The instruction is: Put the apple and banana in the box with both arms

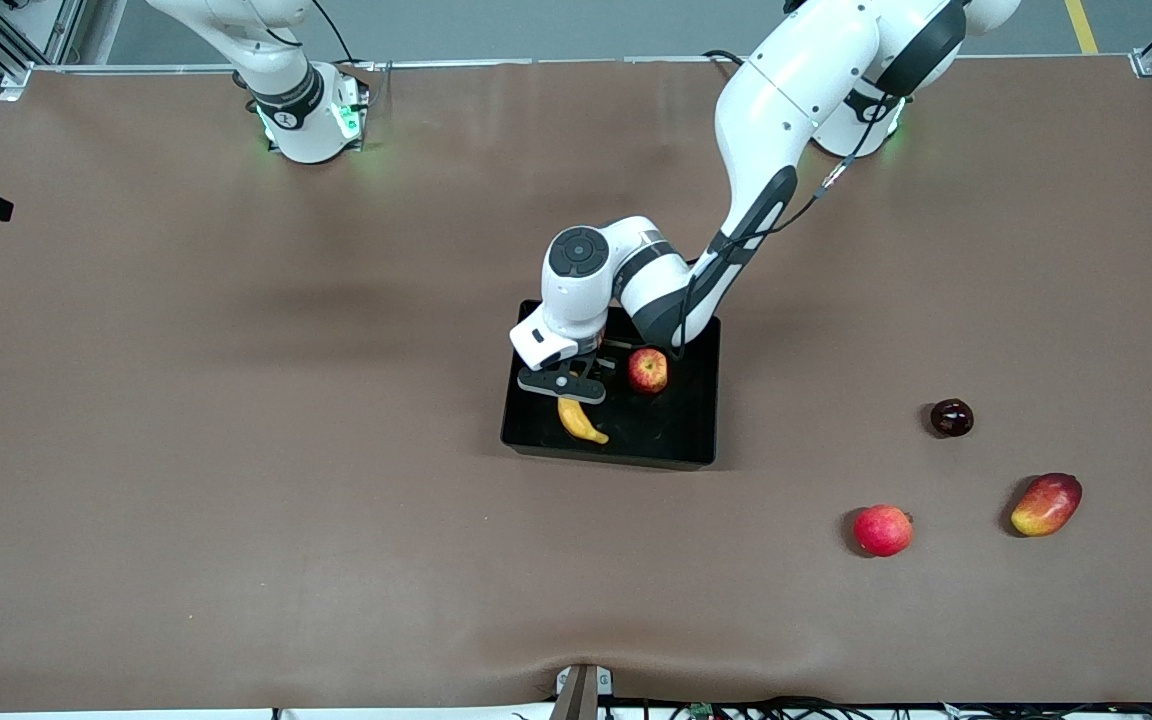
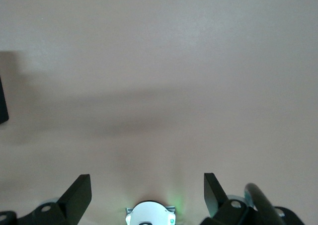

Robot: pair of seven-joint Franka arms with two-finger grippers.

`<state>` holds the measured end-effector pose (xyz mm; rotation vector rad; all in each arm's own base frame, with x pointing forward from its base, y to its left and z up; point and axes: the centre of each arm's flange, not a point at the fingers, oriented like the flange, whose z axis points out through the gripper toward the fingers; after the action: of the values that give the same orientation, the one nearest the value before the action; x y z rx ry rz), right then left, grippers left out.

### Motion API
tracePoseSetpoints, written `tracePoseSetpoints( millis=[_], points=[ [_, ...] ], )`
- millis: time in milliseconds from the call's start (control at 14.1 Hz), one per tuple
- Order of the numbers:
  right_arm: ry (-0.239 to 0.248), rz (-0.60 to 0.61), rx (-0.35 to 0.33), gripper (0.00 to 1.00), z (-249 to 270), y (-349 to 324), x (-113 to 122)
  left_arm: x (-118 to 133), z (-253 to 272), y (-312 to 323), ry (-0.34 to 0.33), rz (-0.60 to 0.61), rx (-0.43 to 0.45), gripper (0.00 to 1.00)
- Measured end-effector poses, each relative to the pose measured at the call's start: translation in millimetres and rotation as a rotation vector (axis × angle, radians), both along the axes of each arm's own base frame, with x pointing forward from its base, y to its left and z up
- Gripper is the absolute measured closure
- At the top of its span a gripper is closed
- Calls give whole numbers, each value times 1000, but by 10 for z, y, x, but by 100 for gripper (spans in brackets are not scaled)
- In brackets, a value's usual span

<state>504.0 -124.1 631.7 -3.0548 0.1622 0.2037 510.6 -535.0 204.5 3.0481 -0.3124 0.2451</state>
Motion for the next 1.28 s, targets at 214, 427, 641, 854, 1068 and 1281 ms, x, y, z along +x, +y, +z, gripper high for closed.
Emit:
tracePoseSetpoints(
  millis=[214,427,641,854,1068,1281],
  points=[
    [7,-21,21,0,-82,-113,28,203,288,65,-41,25,-27,10],
    [4,-25,33,0,-93,-121,37,625,973,499,-82,66,5,0],
    [-1,-51,62,0,-112,-232,23,1049,1937,1245,-100,86,-1,0],
    [-4,-57,65,0,-111,-270,37,1263,2676,1986,-133,140,20,0],
    [-13,-55,61,0,-93,-275,91,1353,3093,2536,-151,224,31,0],
    [-27,-51,56,0,-44,-275,169,1380,3438,3030,-154,306,34,0]
  ],
)
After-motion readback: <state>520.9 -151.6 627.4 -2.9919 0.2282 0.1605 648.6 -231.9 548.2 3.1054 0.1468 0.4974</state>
